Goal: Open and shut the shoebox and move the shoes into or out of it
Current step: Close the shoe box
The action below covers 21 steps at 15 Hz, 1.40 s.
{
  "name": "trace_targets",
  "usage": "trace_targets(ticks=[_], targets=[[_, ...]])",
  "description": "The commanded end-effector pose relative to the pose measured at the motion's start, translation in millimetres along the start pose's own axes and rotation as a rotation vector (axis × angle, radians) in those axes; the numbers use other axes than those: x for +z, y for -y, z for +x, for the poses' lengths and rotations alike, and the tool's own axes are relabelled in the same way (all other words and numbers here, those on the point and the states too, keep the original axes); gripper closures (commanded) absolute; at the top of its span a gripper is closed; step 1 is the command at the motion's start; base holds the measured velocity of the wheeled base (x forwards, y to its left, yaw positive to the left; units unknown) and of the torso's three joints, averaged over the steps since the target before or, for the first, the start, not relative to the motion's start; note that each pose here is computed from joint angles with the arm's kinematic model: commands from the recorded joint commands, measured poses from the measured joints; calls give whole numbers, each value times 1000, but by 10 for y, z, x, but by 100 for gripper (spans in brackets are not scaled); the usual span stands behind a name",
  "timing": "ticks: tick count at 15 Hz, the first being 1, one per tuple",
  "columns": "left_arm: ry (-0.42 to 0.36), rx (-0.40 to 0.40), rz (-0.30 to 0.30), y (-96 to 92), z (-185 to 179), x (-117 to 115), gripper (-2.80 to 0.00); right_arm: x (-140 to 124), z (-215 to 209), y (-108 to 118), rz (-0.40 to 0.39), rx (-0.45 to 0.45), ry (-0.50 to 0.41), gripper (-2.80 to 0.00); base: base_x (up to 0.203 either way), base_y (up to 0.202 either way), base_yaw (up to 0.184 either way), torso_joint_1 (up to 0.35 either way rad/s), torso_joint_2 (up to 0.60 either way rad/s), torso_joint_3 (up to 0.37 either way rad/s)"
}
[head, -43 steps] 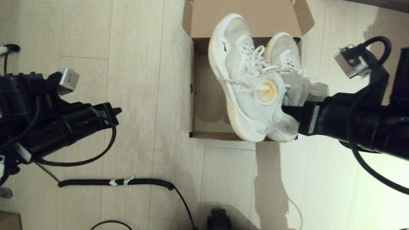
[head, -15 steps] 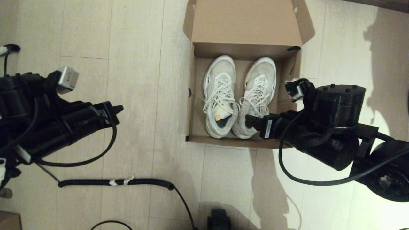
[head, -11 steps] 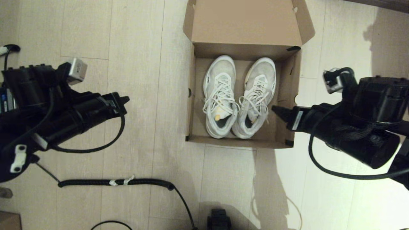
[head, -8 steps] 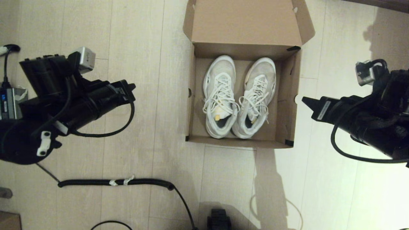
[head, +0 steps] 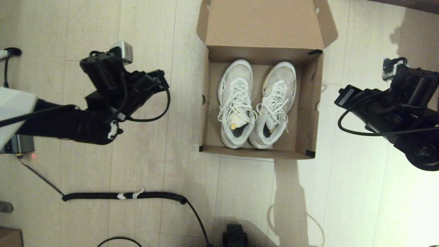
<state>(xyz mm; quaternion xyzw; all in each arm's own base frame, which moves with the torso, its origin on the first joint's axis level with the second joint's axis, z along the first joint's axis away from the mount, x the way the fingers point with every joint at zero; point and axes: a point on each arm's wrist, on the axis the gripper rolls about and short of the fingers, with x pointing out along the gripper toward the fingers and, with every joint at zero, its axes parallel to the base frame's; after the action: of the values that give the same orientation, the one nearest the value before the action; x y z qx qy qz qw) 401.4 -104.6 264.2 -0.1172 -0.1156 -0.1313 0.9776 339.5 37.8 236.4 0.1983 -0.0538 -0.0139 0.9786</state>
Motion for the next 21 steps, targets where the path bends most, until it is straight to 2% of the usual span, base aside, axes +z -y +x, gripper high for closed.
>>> trace_targets(ticks=[1,3,5,6,8,9,11,14,17,21], targets=[[38,-16,-5,2,283,-200,0,-235,361,38,43,20,6,0,0,0,0,0,0,0],[130,-45,-17,48,492,-176,0,-202,572,34,99,76,70,0,0,0,0,0,0,0],[211,-78,-67,104,622,-96,0,-88,676,166,184,86,112,0,0,0,0,0,0,0],[232,-118,-141,140,666,-75,0,-41,707,253,241,105,111,0,0,0,0,0,0,0],[191,-228,-276,237,670,-107,0,3,777,354,323,146,100,0,0,0,0,0,0,0],[171,-259,-319,341,662,-128,0,8,778,360,342,152,96,0,0,0,0,0,0,0],[136,-295,-342,552,649,-213,0,23,741,299,345,178,85,0,0,0,0,0,0,0],[117,-312,-359,737,604,-249,0,28,669,206,346,214,60,0,0,0,0,0,0,0],[90,-303,-360,758,547,-269,0,-10,522,178,341,285,-27,0,0,0,0,0,0,0],[-13,-289,-360,797,333,-396,0,-98,284,160,334,280,-120,0,0,0,0,0,0,0]])
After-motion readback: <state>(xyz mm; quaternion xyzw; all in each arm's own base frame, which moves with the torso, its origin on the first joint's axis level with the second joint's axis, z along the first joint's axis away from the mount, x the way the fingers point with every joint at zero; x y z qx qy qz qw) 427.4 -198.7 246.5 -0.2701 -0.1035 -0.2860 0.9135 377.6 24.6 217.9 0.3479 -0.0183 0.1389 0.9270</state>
